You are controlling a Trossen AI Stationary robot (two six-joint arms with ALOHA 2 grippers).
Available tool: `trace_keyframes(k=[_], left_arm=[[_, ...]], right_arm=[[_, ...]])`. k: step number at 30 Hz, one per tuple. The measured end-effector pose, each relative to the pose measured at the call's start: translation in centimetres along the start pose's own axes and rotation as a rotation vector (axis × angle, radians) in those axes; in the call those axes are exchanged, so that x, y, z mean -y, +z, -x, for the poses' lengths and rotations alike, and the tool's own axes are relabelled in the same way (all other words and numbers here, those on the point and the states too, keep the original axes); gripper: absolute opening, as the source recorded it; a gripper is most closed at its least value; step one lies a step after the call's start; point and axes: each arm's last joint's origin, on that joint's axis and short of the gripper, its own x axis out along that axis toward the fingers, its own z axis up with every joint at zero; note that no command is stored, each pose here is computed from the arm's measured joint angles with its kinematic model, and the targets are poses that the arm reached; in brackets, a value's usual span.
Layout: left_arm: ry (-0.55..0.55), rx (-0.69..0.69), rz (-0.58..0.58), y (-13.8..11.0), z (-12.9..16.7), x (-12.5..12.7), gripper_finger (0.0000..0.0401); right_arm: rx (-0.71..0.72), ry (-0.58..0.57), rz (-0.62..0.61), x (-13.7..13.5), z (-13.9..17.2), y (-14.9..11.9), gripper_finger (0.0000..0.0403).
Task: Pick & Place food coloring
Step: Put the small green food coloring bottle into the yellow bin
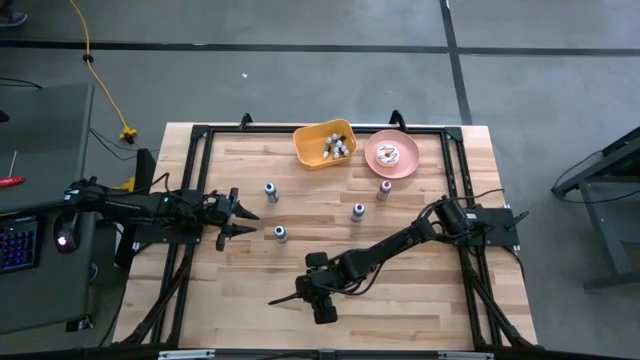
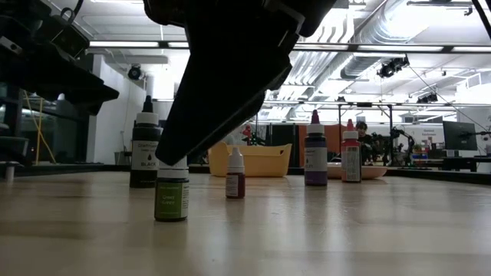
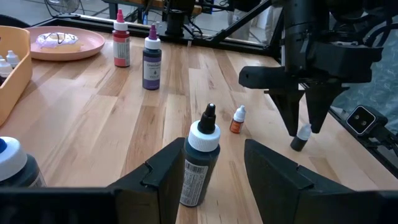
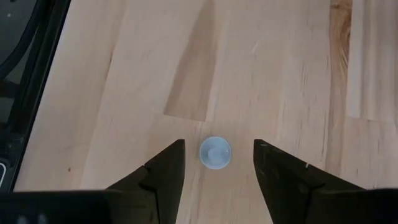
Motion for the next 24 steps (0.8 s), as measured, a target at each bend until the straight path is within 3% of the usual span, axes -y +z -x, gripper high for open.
trace_keyframes(k=[13, 24], left_arm=[[0.0, -0.001, 0.0, -0.01, 0.0, 0.0, 0.0163], [0.0, 0.0, 0.0, -0.01, 0.0, 0.0, 0.0163]], right_arm=[[-0.011, 0.01, 0.0, 0.01, -0.12, -0.11, 0.014], [-0.011, 0.011, -0.006, 0.21, -0.21, -0.13, 0.0137]])
